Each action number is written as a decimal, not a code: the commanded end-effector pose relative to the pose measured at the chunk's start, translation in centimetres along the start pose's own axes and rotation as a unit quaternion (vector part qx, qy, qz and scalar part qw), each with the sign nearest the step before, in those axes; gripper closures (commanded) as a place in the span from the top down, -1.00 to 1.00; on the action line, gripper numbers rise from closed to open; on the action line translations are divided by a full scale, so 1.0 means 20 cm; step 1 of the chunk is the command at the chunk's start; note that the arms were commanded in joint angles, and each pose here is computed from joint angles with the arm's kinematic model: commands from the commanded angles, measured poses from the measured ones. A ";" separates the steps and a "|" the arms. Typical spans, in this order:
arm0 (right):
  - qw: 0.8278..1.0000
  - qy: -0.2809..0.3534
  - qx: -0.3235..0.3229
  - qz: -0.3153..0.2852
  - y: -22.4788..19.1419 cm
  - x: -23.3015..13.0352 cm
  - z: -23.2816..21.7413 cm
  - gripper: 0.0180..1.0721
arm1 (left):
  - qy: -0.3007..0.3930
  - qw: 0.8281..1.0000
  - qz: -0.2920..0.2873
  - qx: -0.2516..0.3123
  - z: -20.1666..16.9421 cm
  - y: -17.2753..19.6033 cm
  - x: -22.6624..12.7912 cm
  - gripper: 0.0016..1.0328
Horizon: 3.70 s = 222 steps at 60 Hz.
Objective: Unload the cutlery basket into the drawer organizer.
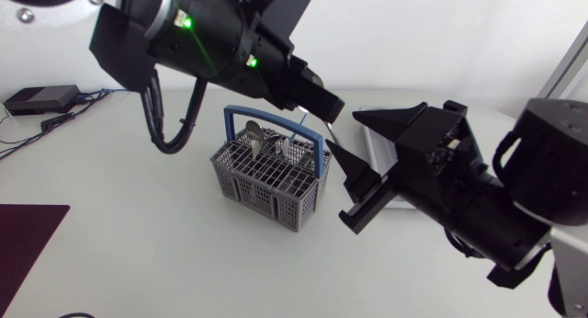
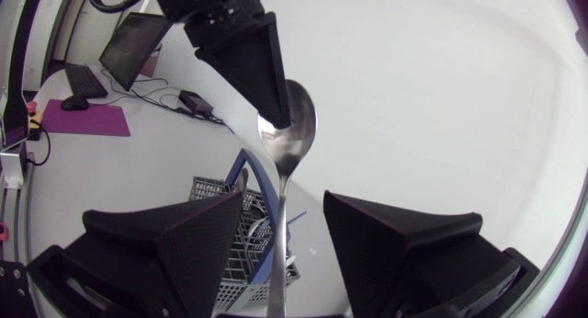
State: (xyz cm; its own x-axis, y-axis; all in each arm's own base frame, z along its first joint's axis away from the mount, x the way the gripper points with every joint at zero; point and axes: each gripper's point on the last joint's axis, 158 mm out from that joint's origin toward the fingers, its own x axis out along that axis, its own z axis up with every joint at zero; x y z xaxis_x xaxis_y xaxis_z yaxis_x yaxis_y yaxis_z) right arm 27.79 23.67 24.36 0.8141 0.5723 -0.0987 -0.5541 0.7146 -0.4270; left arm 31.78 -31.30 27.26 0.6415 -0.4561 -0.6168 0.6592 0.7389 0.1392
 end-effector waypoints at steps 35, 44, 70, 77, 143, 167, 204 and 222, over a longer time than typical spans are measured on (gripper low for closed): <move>0.999 0.022 -0.018 -0.028 -0.03 0.12 -0.04 -0.39 | -0.001 0.999 -0.030 -0.031 0.02 -0.03 -0.01 -0.70; 0.999 0.025 -0.017 -0.032 -0.04 0.14 -0.04 -0.64 | 0.000 0.999 -0.036 -0.030 0.02 -0.05 0.00 -0.70; 0.999 0.042 -0.019 -0.026 -0.02 0.15 -0.09 -0.89 | 0.004 0.999 -0.036 -0.032 0.01 -0.05 0.02 -0.50; 0.998 0.054 -0.021 -0.017 0.00 0.12 -0.14 -0.89 | -0.014 0.999 -0.035 -0.032 0.08 -0.04 -0.02 0.23; 0.908 0.292 0.250 -0.166 -1.14 0.38 -1.16 -0.89 | -0.033 0.971 -0.004 0.238 -0.26 0.41 0.11 0.77; 0.859 0.345 0.317 -0.208 -1.39 0.61 -1.59 -0.89 | -0.038 0.920 -0.036 0.389 -0.38 0.37 0.16 0.77; 0.815 0.395 0.364 -0.216 -1.45 0.65 -1.89 0.00 | -0.020 0.893 -0.060 0.445 -0.46 0.32 0.26 0.77; 0.864 0.330 0.327 -0.194 -1.35 0.44 -1.42 0.42 | -0.013 0.880 -0.062 0.471 -0.46 0.30 0.27 0.77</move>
State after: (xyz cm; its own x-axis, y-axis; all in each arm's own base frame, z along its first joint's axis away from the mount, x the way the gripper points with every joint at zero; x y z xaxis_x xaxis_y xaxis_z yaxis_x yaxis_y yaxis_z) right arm 56.65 -3.05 7.22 0.7364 0.0178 -0.6763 0.0174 0.9988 0.0452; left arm 35.81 -24.45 18.61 0.5604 -0.5338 -0.6333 0.7493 0.0011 0.6622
